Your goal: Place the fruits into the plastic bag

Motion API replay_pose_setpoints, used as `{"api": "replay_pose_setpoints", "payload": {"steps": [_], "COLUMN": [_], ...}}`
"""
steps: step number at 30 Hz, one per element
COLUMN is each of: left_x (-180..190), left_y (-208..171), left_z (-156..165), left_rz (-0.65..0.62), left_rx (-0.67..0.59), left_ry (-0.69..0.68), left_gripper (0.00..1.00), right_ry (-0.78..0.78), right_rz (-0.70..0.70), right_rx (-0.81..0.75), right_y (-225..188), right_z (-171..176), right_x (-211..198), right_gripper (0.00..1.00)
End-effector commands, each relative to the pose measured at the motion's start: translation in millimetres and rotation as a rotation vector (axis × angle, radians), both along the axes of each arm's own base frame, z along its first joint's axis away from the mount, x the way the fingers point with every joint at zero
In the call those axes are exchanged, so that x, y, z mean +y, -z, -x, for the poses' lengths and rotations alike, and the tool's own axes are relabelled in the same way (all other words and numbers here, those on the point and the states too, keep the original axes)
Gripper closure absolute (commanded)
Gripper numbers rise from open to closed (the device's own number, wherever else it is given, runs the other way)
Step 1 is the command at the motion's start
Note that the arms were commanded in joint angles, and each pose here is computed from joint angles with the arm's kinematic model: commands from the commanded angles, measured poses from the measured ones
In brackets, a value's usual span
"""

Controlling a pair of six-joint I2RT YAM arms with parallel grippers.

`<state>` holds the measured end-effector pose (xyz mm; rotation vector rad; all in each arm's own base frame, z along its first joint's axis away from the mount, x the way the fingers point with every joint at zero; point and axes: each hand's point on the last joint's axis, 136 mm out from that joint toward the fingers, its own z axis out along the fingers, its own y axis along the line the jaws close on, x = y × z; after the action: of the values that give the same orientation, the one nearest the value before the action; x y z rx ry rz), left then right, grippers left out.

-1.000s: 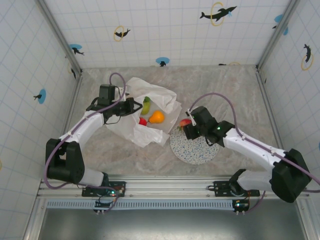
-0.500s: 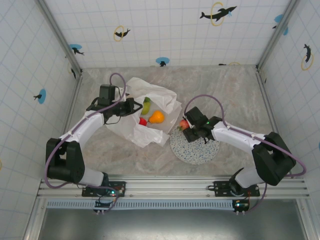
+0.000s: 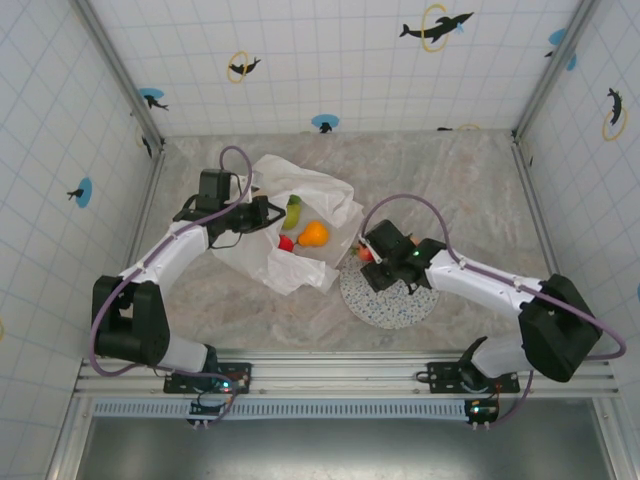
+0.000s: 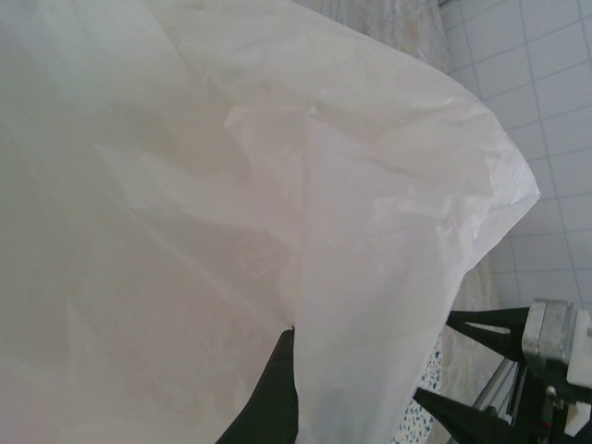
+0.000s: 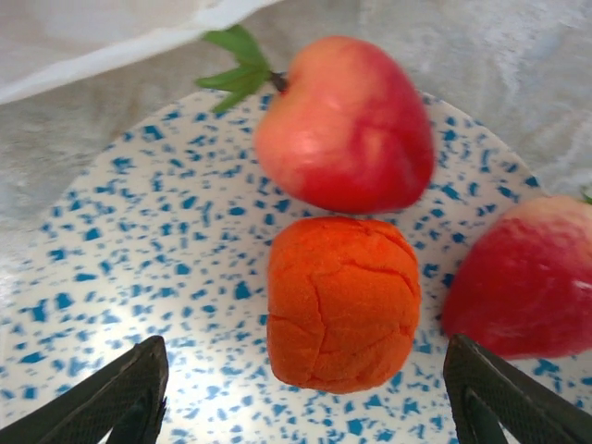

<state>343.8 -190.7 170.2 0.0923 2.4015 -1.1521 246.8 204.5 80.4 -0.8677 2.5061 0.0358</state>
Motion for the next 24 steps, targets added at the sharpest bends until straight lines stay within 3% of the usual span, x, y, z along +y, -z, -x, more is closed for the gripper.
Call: {"api": "replay_pose_setpoints", "payload": {"steps": [1,9,24], "left_x": [-5.1,-5.1,-4.6], "left_y": [2.6,2.6,4.6], "left_z": [4.0,3.9,6.0], "left_rz": [0.013,0.013,0.01], "left_rx": [0.002,0.004,0.007], "left_ry": [0.029,0.03,0.033], "left_gripper": [1.0,1.0,1.0], "right_ry": [0.04,0.012,0.023], "right_rz": [0.015,0.02,-0.002], "right_rx": [-0.042,0.005,0.065], "right_y": [-3.2,18.9,34.2], "right_z": [-18.0,-31.2,-18.5], "right_x": [-4.7,7.5,-3.0], "right_gripper": [0.17,0.14,0.47]}}
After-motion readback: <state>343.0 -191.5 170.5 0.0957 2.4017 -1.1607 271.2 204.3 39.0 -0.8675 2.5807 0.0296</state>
